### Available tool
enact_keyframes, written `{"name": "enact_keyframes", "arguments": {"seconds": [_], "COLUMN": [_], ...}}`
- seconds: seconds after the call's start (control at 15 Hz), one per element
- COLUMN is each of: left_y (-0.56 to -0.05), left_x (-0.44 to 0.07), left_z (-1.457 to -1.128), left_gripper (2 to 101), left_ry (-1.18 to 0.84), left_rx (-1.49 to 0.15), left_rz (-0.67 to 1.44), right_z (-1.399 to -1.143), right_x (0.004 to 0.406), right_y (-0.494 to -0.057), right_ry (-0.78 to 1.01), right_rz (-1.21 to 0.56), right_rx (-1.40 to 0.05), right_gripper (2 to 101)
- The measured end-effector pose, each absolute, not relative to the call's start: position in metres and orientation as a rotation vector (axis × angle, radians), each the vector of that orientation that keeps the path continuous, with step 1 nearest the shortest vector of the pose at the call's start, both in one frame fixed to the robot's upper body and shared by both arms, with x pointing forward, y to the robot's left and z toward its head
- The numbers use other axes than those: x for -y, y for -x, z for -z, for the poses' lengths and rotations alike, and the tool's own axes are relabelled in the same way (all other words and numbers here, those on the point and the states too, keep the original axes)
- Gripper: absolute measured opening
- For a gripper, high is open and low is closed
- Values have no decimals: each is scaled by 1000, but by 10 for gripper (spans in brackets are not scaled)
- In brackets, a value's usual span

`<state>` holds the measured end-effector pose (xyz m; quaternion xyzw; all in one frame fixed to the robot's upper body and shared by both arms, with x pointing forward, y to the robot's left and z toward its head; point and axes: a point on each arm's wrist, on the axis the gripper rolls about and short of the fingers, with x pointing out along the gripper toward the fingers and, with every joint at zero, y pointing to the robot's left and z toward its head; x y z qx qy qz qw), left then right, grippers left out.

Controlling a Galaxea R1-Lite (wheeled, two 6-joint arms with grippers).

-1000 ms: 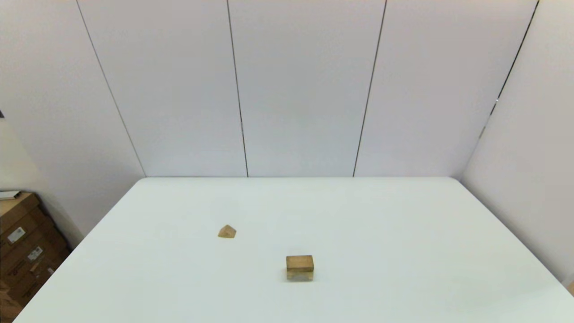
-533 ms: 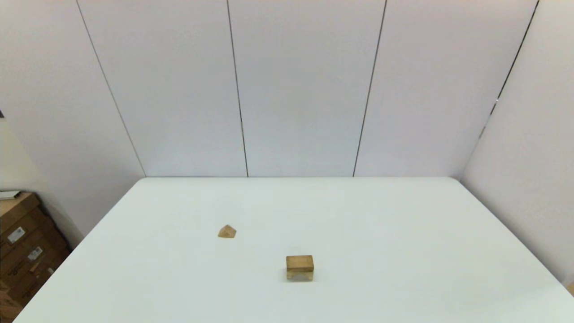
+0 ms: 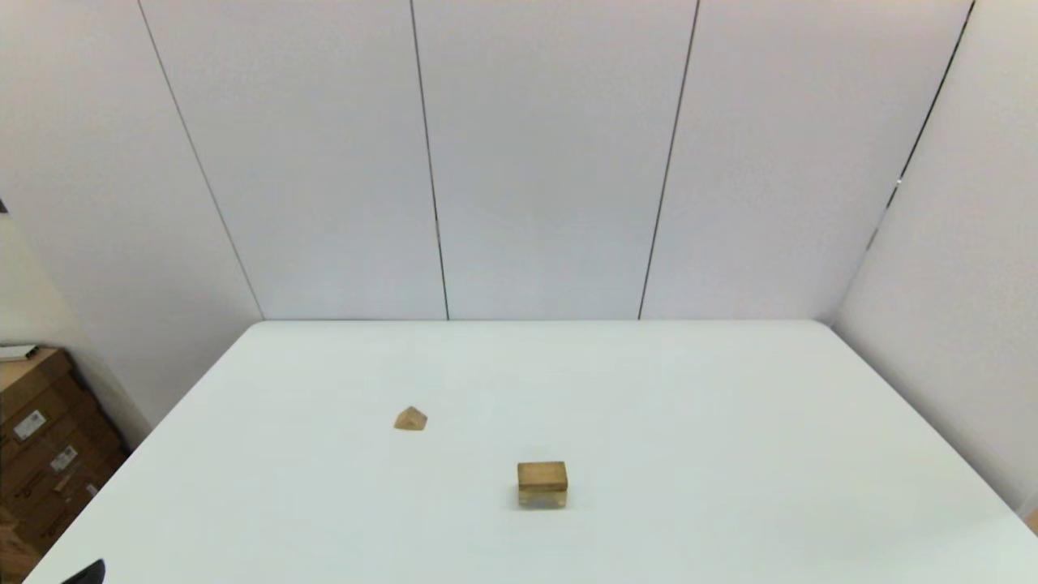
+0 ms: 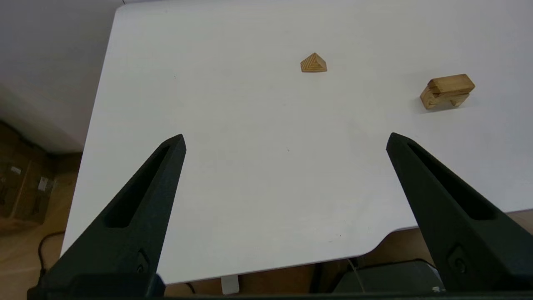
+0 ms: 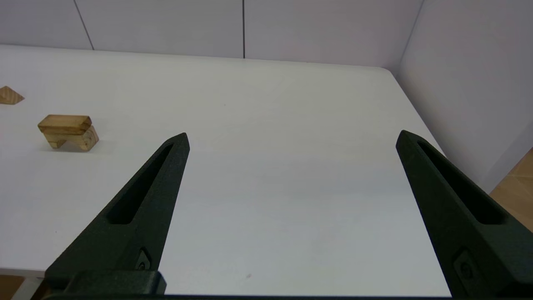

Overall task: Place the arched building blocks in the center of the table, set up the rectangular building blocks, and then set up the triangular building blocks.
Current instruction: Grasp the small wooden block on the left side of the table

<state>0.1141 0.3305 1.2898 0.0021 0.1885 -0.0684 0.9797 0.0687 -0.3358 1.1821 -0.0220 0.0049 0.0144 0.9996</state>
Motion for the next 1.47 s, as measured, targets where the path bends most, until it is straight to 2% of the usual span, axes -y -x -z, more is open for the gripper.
{"name": "enact_keyframes", "arguments": {"seconds": [0.27, 0.53, 0.93, 1.47], "left_y": [-176, -238, -300, -362], "left_x": [-329, -328, -319, -299], "left_z": [-1308, -1302, -1268, -1221], "left_gripper": [978, 978, 978, 978], "left_ry": [0, 5, -3, -25], "left_rx": [-486, -577, -694, -767], "left_rz": [140, 141, 178, 236], "right_z": [-1182, -1182, -1182, -1182], "right_x": [336, 336, 336, 336], "right_y": [-69, -69, -69, -69], "right_ry": [44, 44, 44, 44], "right_rz": [-29, -28, -29, -29], "right_rx": [-10, -10, -10, -10], "right_gripper": [980, 980, 980, 980]}}
